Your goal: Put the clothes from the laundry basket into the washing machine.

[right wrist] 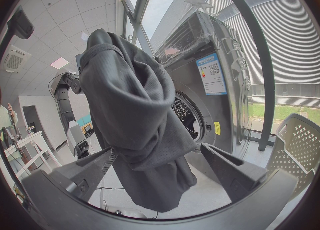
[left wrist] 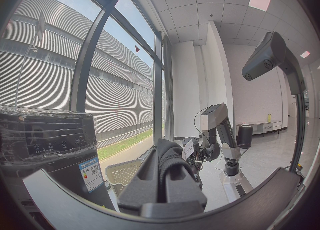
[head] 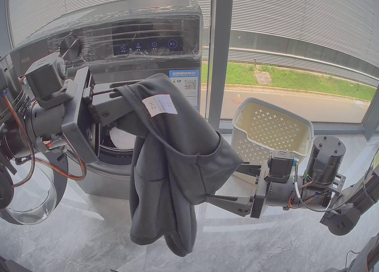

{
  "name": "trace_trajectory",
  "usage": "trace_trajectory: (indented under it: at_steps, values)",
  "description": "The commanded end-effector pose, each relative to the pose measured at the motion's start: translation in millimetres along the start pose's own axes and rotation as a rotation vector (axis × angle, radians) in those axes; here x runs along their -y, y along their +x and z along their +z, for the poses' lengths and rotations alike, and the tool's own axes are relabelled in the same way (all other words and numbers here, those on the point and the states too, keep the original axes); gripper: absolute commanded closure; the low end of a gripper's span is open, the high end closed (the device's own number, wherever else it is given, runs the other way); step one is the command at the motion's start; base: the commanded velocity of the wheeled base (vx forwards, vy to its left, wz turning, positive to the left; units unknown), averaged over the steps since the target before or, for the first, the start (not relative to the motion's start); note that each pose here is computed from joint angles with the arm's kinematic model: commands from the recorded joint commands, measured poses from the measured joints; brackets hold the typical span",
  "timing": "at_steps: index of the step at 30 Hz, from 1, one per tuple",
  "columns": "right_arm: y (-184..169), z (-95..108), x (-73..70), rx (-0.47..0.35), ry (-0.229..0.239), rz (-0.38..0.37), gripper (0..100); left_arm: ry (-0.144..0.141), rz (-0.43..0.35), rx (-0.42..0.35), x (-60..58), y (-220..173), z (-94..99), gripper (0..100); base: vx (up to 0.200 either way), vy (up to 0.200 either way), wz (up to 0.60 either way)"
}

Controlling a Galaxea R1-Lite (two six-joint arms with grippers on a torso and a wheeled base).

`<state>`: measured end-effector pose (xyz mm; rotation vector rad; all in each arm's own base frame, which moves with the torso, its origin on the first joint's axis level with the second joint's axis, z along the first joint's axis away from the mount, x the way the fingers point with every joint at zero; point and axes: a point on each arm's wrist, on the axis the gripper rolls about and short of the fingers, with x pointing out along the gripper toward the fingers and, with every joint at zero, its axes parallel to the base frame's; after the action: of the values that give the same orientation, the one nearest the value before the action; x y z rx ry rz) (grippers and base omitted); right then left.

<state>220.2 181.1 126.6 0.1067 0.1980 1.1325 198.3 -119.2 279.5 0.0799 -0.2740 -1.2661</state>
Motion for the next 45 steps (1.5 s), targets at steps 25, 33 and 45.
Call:
trace_trajectory:
  at_steps: [25, 33, 45]
  values:
    - [0.7, 55.1, -43.1, 0.195, -0.104, 0.131, 100, -0.031, 0.144, -0.081, -27.7, -19.3, -24.8, 100, 0.0, 0.0, 0.0]
    - [-15.8, 66.3, -30.2, 0.237, -0.123, 0.064, 100, -0.058, 0.191, -0.12, -28.2, -33.1, -37.1, 100, 0.0, 0.0, 0.0]
    - [-44.6, 90.4, -4.1, 0.326, -0.17, -0.075, 100, -0.049, 0.287, -0.201, -28.9, -62.6, -58.6, 100, 0.0, 0.0, 0.0]
